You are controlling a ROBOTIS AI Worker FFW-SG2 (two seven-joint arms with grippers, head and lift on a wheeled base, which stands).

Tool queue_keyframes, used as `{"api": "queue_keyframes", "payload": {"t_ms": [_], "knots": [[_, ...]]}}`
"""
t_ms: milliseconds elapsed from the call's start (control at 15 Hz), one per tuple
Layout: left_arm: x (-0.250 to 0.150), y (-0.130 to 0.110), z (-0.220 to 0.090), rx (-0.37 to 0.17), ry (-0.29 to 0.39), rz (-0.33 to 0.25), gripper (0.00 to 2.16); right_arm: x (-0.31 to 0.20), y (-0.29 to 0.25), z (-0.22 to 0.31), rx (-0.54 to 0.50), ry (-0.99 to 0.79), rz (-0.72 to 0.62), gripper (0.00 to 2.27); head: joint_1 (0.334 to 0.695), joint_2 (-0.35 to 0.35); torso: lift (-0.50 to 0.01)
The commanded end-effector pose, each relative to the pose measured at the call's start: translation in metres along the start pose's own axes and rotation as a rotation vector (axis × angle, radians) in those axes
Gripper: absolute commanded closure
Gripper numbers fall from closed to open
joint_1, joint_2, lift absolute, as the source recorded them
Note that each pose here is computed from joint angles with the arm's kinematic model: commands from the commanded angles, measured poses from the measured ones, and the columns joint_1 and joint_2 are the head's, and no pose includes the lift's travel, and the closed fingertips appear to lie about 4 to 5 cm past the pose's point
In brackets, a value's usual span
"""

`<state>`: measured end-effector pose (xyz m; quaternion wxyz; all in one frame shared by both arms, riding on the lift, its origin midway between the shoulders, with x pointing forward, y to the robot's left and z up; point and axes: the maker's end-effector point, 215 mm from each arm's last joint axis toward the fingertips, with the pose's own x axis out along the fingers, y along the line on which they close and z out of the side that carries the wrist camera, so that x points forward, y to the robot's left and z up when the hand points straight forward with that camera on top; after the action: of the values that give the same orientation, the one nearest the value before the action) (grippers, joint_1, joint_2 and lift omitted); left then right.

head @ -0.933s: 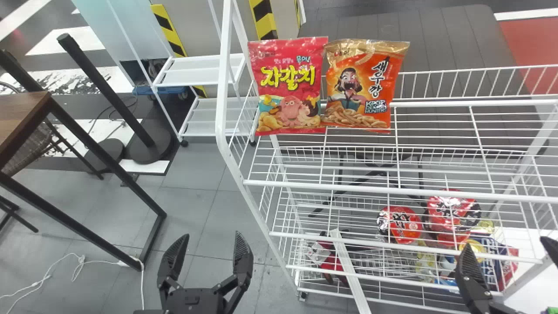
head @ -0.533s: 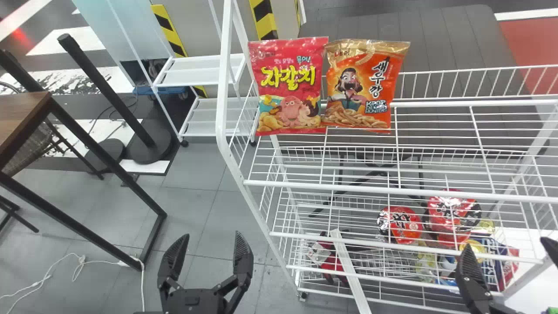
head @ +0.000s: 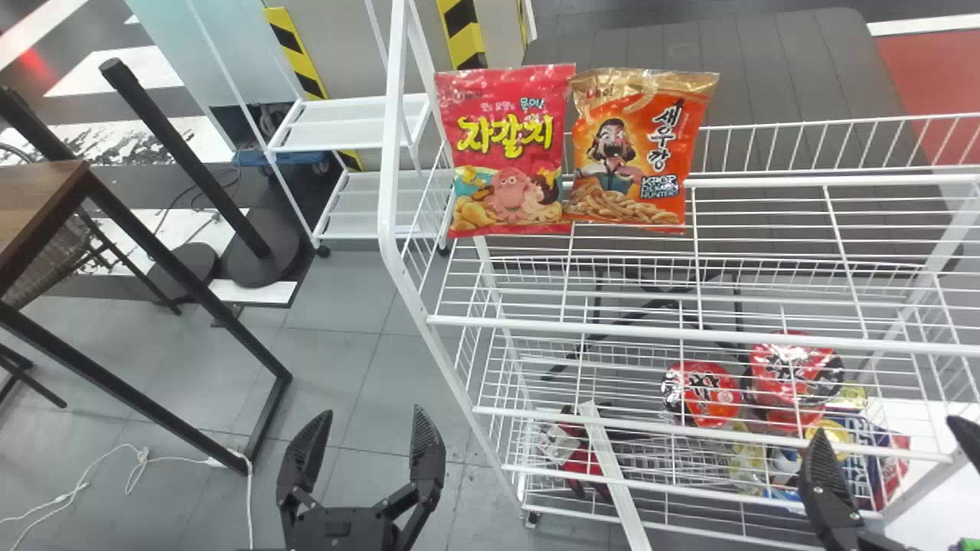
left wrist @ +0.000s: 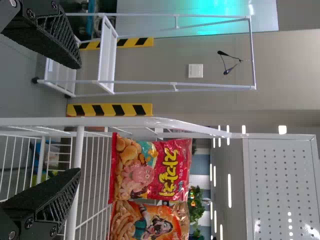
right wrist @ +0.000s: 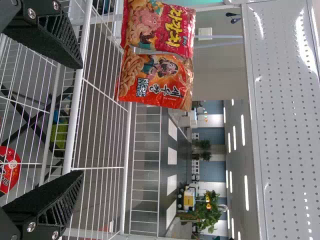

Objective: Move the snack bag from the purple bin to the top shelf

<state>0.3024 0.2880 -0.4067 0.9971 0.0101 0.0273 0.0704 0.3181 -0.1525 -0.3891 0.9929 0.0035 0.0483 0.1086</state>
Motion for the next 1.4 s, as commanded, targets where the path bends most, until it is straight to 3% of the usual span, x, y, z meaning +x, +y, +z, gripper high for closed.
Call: {"api": "queue_keyframes", "payload": {"t_ms": [0, 1333], "knots": [[0.000, -0.002, 0.001, -0.003, -0.002, -0.002, 0.07, -0.001, 0.001, 0.000, -0.008, 0.000, 0.005, 0.03, 0.695, 0.254, 0.000], [-0.003, -0.002, 0.010, 0.000, -0.026, -0.014, 0.07, 0.001, 0.000, -0.006, -0.004, 0.027, 0.007, 0.02, 0.695, 0.251, -0.078]]}}
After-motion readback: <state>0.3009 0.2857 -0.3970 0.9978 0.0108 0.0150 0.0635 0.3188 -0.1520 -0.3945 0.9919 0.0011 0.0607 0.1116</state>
